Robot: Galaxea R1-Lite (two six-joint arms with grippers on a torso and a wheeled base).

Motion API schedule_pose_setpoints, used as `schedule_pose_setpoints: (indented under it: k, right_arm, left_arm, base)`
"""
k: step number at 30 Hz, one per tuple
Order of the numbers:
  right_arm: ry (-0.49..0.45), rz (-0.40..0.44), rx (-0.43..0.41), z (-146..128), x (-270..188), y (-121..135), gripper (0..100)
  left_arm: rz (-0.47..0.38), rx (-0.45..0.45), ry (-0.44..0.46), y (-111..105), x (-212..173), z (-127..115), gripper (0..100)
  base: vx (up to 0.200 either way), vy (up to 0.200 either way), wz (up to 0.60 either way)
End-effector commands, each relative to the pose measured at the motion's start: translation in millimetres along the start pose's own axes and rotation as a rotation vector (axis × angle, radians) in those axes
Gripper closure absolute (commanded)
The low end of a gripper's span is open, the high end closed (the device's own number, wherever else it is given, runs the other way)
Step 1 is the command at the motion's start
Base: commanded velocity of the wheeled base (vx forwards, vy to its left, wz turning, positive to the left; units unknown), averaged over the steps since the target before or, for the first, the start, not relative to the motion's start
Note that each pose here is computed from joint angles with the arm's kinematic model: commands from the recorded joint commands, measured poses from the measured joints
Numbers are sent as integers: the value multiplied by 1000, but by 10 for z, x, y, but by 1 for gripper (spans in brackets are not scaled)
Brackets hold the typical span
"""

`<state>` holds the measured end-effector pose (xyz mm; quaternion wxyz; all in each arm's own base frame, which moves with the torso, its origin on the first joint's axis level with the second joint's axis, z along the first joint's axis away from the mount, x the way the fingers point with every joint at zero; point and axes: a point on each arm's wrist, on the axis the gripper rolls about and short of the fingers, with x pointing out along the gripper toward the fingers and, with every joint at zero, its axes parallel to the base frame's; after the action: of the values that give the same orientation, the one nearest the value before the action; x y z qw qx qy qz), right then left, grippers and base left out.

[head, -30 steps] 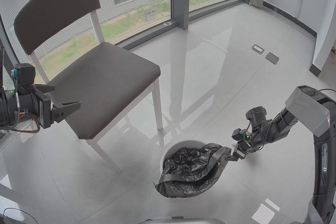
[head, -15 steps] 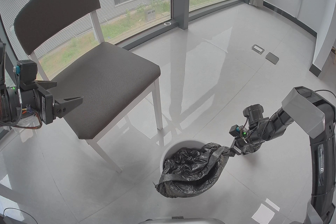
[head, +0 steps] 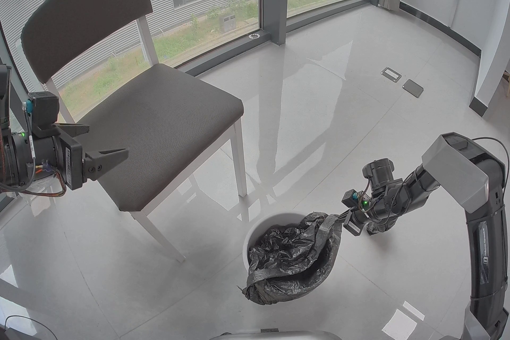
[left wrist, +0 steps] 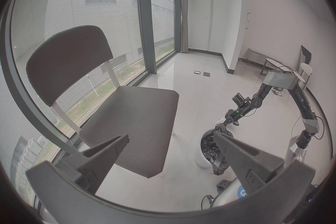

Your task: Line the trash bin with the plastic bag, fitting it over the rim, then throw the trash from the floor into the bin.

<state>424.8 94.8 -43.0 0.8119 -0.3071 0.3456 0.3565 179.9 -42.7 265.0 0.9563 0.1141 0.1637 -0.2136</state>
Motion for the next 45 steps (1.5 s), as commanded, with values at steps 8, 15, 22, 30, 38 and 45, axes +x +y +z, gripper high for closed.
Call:
schedule_pose_setpoints:
  k: [8, 15, 22, 30, 38, 45]
  right_arm:
    - [-53, -32, -11, 190, -13, -80, 100]
    - [-145, -106, 37, 473, -158, -287, 100]
    - [-108, -77, 58, 383, -334, -145, 100]
    - [-140, -136, 65, 355, -1072, -43, 100]
    - [-138, -155, 82, 249, -1504, 97, 100]
    - [-136, -163, 88, 137, -1735, 253, 100]
  left_arm:
    - [1, 0, -4, 1, -5, 7, 0]
    - [-32, 10, 1, -51, 66, 12, 0]
    - [-101, 41, 35, -178, 195, -6, 0]
    - [-320, 122, 184, -739, 838, -62, 0]
    - [-379, 161, 291, -1144, 1789, -95, 0]
    - [-473, 201, 369, -1713, 2306, -319, 0]
  base:
    - [0, 0, 0]
    - [0, 0, 0]
    - [0, 0, 0]
    - [0, 0, 0]
    - [0, 0, 0]
    - [0, 0, 0]
